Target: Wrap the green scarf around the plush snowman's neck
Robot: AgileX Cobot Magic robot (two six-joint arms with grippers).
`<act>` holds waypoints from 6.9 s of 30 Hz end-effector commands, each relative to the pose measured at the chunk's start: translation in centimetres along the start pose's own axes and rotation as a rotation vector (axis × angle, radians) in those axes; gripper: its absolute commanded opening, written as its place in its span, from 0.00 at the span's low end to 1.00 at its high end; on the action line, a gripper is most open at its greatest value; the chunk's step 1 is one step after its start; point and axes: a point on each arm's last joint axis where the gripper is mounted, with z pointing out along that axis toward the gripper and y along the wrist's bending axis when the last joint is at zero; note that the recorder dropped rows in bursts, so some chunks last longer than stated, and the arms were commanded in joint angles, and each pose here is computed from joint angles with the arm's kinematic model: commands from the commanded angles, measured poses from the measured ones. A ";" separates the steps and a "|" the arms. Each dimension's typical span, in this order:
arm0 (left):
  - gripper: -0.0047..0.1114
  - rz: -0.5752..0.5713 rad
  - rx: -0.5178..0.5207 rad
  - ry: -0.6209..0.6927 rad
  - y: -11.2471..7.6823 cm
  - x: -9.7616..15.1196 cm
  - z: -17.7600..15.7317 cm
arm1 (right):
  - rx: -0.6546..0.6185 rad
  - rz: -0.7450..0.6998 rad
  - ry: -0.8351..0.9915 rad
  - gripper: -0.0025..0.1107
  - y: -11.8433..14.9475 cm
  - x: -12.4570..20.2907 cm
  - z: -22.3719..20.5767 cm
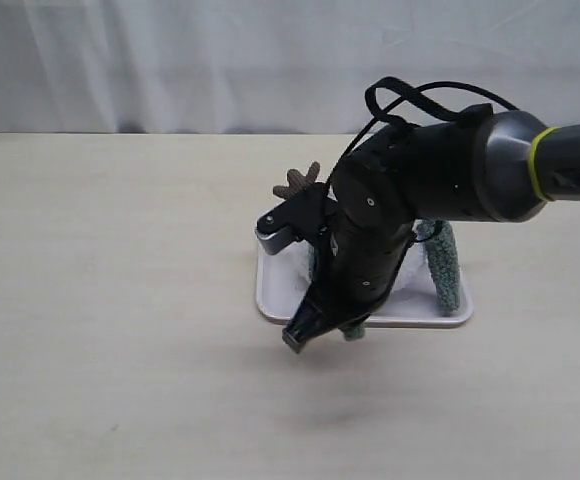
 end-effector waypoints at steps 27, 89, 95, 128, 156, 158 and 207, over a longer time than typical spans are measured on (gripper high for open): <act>0.04 -0.005 0.000 -0.010 0.0 0.0 0.0 | 0.327 -0.234 0.125 0.06 -2.8 2.3 1.1; 0.04 -0.005 0.000 -0.010 0.0 0.0 0.0 | 0.115 0.282 -0.400 0.50 -8.8 8.5 0.2; 0.04 -0.005 0.000 -0.010 0.0 0.0 0.0 | 0.113 0.261 -0.376 0.50 -9.1 8.4 1.8; 0.04 -0.005 0.000 -0.010 0.0 0.0 0.0 | 0.109 0.365 -0.369 0.06 -11.0 9.2 3.2; 0.04 -0.005 0.000 -0.010 0.0 0.0 0.0 | -0.069 0.441 -0.313 0.06 -6.6 8.8 -0.3; 0.04 -0.005 0.000 -0.010 0.0 0.0 0.0 | -0.083 0.454 -0.316 0.06 -6.5 8.7 -0.3; 0.04 -0.005 0.000 -0.010 0.0 0.0 0.0 | -0.183 0.456 -0.316 0.64 -5.5 7.8 2.5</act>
